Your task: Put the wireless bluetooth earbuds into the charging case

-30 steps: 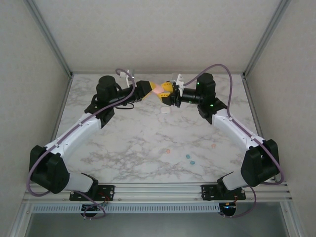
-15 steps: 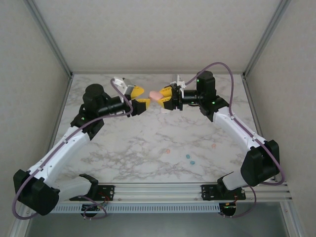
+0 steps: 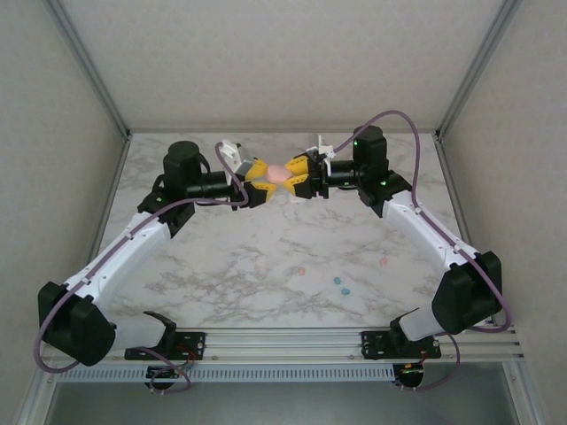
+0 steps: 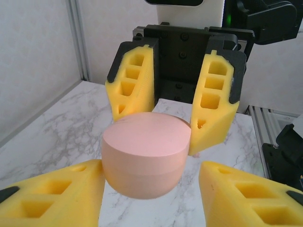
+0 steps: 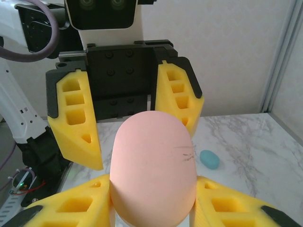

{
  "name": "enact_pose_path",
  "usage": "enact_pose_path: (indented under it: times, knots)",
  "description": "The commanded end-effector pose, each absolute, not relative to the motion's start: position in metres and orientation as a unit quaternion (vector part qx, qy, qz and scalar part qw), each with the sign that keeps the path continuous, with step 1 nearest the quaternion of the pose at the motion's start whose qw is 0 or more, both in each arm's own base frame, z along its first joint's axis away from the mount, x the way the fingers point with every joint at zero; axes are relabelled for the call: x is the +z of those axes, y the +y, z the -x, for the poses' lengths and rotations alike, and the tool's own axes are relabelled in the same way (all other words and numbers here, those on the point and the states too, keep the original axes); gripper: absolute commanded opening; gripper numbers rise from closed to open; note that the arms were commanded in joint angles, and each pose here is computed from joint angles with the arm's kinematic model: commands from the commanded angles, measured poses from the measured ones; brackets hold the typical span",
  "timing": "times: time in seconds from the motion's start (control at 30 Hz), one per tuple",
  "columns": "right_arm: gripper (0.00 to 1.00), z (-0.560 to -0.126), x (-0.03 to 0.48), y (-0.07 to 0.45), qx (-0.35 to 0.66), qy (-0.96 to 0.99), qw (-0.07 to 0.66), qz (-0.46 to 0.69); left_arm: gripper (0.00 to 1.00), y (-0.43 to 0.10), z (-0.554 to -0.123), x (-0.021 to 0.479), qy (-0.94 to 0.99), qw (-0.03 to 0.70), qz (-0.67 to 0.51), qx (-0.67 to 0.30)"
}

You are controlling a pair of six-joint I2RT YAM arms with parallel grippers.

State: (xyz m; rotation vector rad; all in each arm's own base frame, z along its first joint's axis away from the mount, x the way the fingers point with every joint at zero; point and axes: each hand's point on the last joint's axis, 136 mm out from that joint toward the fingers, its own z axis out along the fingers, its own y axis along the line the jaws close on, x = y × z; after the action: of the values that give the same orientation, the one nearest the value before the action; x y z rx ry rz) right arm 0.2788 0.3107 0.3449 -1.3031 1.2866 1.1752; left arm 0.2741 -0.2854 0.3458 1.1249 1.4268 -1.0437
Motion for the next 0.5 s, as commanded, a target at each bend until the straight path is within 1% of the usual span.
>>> enact_pose_path:
  times: [0.0,0.47]
  knots:
    - [0.38,-0.2677,0.3712,0.3126,0.480,0.489,0.482,0.545,0.53,-0.2890,-0.2644,0.3575,0.563,0.493,-0.490,-0.447]
    - [0.39,-0.2687,0.3714,0.3151,0.478,0.488,0.487,0.545,0.50,-0.2948,-0.2671,0.3562,0.565,0.478,-0.488,-0.462]
